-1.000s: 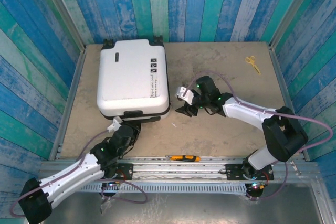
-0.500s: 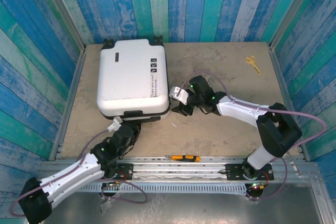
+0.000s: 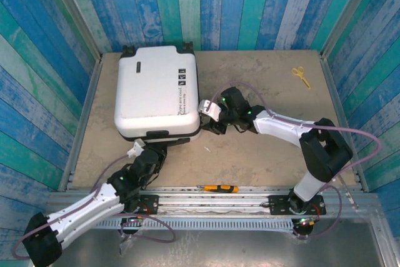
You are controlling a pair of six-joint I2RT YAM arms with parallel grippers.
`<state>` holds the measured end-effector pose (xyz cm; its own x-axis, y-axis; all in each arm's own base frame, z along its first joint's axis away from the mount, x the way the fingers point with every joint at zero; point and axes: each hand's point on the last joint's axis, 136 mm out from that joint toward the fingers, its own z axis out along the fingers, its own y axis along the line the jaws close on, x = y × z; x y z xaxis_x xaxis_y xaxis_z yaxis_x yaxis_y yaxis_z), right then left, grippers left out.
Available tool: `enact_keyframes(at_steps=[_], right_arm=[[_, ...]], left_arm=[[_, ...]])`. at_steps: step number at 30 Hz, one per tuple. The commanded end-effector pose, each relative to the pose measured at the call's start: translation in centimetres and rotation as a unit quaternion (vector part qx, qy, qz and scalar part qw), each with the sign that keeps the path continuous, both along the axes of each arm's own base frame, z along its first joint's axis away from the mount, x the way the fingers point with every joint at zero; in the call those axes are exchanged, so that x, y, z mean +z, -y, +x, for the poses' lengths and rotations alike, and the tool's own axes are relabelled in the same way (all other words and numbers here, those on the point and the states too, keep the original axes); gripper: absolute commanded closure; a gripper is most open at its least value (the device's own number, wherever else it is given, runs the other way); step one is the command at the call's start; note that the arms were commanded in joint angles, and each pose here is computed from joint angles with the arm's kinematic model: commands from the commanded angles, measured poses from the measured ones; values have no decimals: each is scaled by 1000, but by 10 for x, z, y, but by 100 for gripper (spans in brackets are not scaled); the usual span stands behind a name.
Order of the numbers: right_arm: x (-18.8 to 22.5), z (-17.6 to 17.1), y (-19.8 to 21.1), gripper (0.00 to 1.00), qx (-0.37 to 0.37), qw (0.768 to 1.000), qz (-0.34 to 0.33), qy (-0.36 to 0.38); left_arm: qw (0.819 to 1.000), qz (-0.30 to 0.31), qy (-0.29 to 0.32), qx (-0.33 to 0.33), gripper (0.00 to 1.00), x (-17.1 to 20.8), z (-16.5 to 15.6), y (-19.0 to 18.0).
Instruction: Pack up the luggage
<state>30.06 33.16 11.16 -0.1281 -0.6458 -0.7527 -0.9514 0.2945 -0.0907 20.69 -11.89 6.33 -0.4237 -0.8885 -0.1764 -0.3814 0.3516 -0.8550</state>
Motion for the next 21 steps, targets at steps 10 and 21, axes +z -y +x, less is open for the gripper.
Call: enact_keyframes(at_steps=[10, 21], right_arm=[[8, 61, 14, 43, -117, 992, 4, 45], [29, 91, 62, 41, -218, 975, 12, 49]], left_arm=[[981, 148, -107, -58, 100, -86, -42, -30], [979, 178, -74, -61, 100, -57, -10, -18]])
